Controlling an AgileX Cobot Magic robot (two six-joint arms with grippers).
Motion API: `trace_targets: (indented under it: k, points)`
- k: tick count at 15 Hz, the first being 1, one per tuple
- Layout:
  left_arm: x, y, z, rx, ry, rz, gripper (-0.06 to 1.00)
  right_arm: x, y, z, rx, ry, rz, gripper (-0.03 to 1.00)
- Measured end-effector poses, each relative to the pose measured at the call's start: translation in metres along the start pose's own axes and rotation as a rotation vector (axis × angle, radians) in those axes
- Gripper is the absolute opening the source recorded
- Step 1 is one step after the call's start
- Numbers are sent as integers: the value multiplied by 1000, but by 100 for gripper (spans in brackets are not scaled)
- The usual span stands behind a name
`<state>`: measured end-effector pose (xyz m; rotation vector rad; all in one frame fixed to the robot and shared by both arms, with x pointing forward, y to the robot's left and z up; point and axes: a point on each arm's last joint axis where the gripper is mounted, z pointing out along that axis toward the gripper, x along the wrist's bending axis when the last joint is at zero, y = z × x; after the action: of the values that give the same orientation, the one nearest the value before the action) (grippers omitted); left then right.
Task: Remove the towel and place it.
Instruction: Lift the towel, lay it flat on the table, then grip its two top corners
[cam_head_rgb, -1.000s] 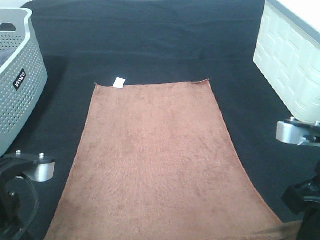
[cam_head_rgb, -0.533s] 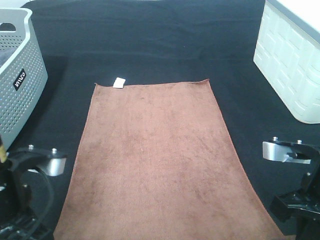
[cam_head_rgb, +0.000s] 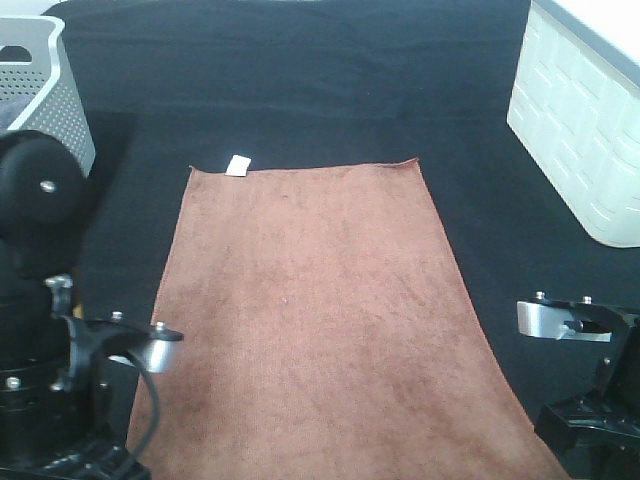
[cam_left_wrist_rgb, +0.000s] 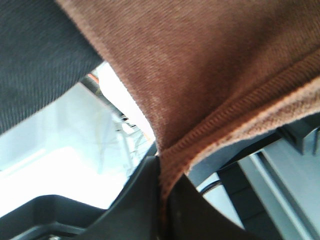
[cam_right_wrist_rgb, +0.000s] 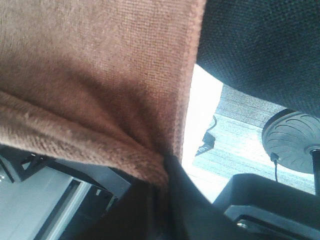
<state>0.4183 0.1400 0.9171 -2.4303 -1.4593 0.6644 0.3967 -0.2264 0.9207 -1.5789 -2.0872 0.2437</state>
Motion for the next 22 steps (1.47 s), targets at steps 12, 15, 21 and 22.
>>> trace_targets:
  k: [12,15,21,22]
  points:
    - [-31,9,4,12,-50,-20,83,6,-1,-1,-4,76,8,66]
    - [-32,9,2,28,-54,7,85,8,-6,-11,-88,56,-26,68]
    - [-25,44,-64,-214,22,98,85,16,-14,-54,-444,-29,-104,69]
    - [-15,50,-82,-274,27,82,85,19,-9,-71,-498,-47,-103,72]
